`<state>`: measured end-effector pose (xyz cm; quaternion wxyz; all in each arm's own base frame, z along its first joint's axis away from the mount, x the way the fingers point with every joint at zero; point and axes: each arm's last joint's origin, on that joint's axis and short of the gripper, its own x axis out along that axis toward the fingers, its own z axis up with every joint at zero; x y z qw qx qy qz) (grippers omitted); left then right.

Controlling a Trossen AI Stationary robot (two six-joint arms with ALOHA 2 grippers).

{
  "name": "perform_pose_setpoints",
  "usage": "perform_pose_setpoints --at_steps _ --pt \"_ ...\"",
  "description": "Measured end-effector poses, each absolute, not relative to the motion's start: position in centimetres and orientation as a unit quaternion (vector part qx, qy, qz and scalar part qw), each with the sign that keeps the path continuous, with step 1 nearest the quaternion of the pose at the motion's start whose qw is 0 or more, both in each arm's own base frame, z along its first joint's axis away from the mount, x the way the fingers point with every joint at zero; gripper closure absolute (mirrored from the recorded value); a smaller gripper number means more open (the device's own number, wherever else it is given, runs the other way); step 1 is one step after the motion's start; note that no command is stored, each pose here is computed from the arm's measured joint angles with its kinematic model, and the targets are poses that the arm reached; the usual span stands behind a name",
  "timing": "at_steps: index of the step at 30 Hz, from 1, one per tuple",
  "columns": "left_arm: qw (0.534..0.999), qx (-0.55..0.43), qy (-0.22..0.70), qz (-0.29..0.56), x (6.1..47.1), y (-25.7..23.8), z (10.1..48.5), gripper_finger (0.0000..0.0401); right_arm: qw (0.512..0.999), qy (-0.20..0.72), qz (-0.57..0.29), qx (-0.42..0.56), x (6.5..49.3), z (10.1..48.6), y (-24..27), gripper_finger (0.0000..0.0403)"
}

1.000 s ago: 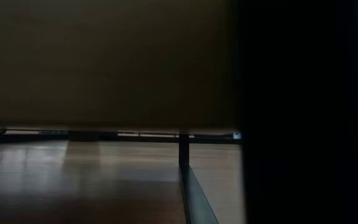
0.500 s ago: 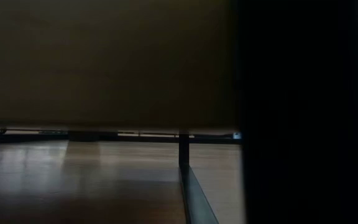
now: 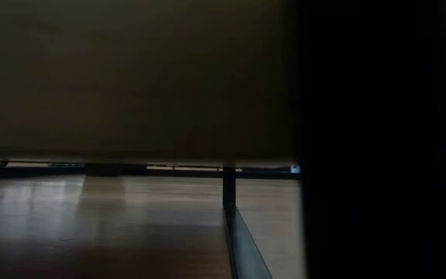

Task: Pick and place medicine bottles onto shelf by color
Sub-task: Put the pink pill bottle on the shelf aligned with the other pink pill bottles

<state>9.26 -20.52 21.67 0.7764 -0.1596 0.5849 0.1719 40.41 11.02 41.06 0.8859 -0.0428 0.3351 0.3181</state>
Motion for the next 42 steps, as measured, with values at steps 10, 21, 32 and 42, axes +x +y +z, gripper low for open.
perform_pose_setpoints --at_steps 10,21,32,42 --pt "0.795 -0.156 0.561 0.170 8.9 -20.7 21.4 0.0300 0.886 0.335 0.318 -0.043 40.4 41.1 11.0 0.0193" --pt "0.821 -0.164 0.512 0.194 7.3 -20.7 21.5 0.0300 0.886 0.335 0.318 -0.043 40.4 41.1 11.0 0.0193" --pt "0.821 -0.159 0.511 0.201 7.3 -20.8 21.2 0.0300 0.886 0.335 0.318 -0.043 40.4 41.1 11.0 0.0193" --pt "0.811 -0.161 0.525 0.201 7.2 -20.9 21.1 0.0300 0.886 0.335 0.318 -0.043 40.4 41.1 11.0 0.0193"
